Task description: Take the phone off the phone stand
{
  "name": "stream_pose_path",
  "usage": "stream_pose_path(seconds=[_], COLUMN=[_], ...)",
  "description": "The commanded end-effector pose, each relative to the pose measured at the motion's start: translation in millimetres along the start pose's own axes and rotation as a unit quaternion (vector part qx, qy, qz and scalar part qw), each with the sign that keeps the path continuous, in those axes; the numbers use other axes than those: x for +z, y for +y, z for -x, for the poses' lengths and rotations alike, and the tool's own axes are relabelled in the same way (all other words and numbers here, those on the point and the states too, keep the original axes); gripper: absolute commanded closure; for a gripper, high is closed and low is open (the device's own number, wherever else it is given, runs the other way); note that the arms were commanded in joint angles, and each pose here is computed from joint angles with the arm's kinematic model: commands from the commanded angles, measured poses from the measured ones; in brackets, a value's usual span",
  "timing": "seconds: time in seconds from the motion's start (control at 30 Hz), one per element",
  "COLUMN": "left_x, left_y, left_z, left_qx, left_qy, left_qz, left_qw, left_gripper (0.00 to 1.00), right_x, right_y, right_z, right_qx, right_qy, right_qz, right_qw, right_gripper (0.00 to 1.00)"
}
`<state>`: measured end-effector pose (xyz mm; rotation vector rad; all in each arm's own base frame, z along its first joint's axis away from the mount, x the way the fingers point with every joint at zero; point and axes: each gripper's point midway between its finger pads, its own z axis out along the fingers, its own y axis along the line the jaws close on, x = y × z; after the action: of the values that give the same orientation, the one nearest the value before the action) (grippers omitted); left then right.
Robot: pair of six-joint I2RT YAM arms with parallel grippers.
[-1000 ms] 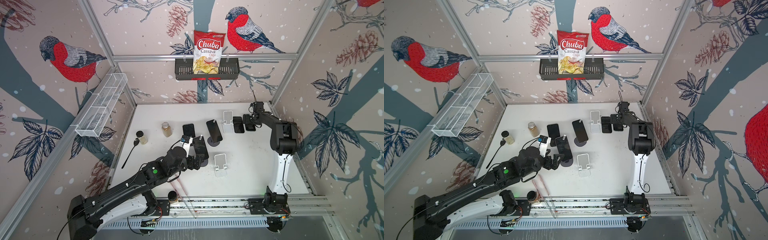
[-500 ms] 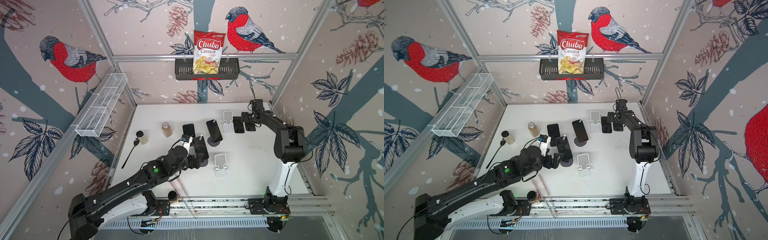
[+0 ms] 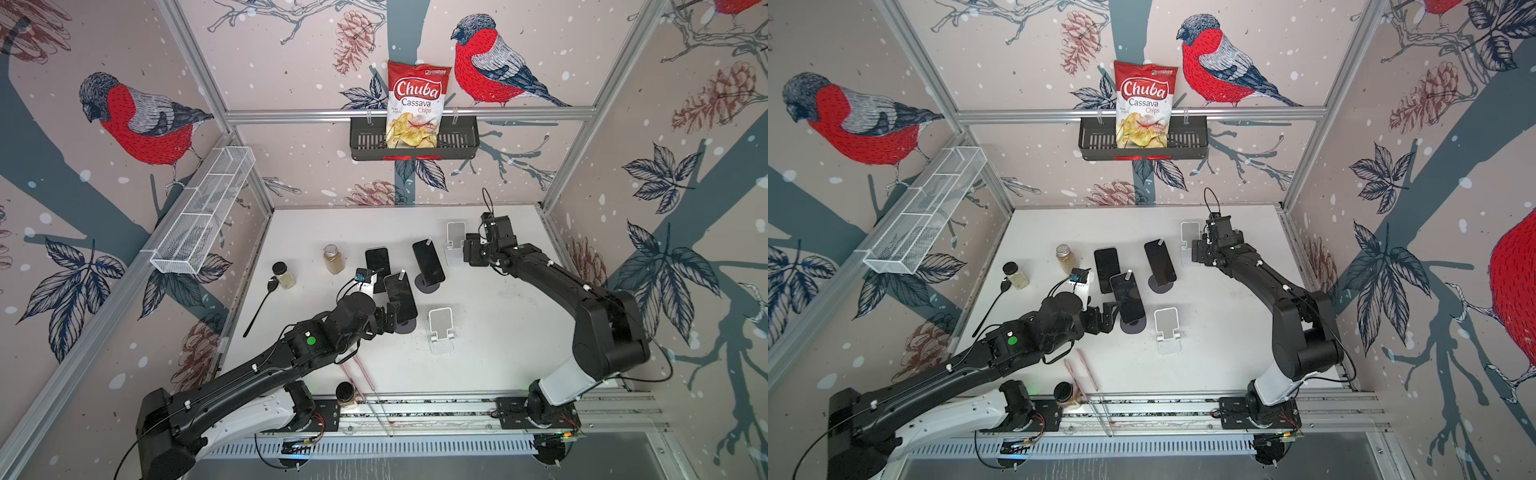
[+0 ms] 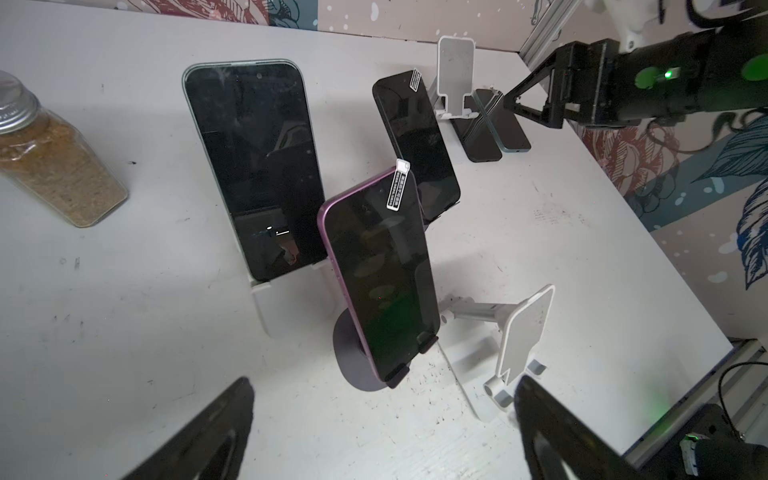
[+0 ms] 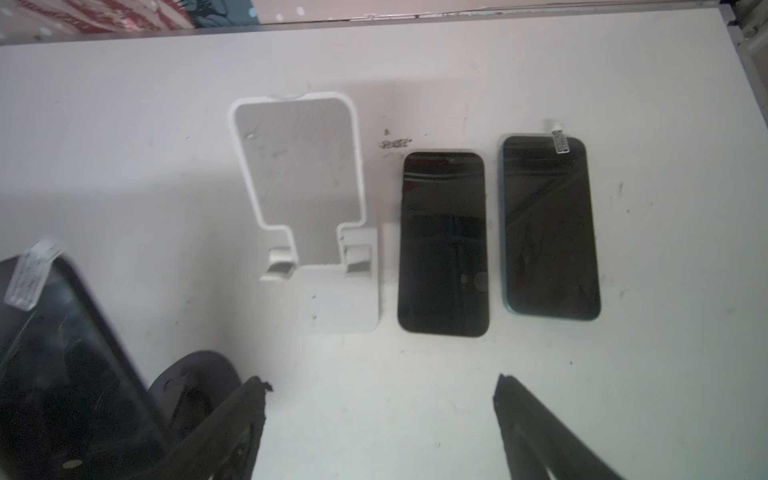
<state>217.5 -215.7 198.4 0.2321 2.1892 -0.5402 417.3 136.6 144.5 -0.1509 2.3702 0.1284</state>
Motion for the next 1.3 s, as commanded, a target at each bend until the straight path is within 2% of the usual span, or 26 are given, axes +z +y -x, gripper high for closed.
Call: stream_pose_path(seconds=[0.0,0.13,0.3,0.53,0.77,1.27], left_x=[-0.2,-0.1,-2.4,-4.2,-6.1,-4.6], left_y=[4.9,4.9,6.4,7.1,4.1,0.3], left_z=[-4.0,-6.8,-7.6,-8.1,-4.1,-4.3], left_qx=[-0.015,-0.016,-0.015,-0.019,-0.022,-0.037], left_qy=[0.007,0.012,0.012,0.003,-0.005,-0.004], left_qz=[0.012,0.01,0.011,0.004,-0.005,-0.015], left_qw=[1.0,1.0,1.0,1.0,1.0,0.999], left_gripper=[0.03,0.03,0.03,0.03,0.03,0.03], right_x=[-14.6,-30.8,-54.6,-85.2,-90.4,-113.1], right_y=[11.3,37.6,68.6,86.8,101.6,135.1], right_z=[4.1,-8.2,-25.7,-41.0,-73.4,-127.7], right_qx=[0.005,-0.008,-0.037,-0.054,-0.07,-0.076], right_qy=[-0.026,-0.027,-0.031,-0.04,-0.012,0.003], right_qz=[-0.004,0.022,0.05,0.082,0.09,0.1], right_qw=[1.0,0.999,0.998,0.994,0.993,0.992], right_gripper=[0.12,0.11,0.05,0.01,0.01,0.01])
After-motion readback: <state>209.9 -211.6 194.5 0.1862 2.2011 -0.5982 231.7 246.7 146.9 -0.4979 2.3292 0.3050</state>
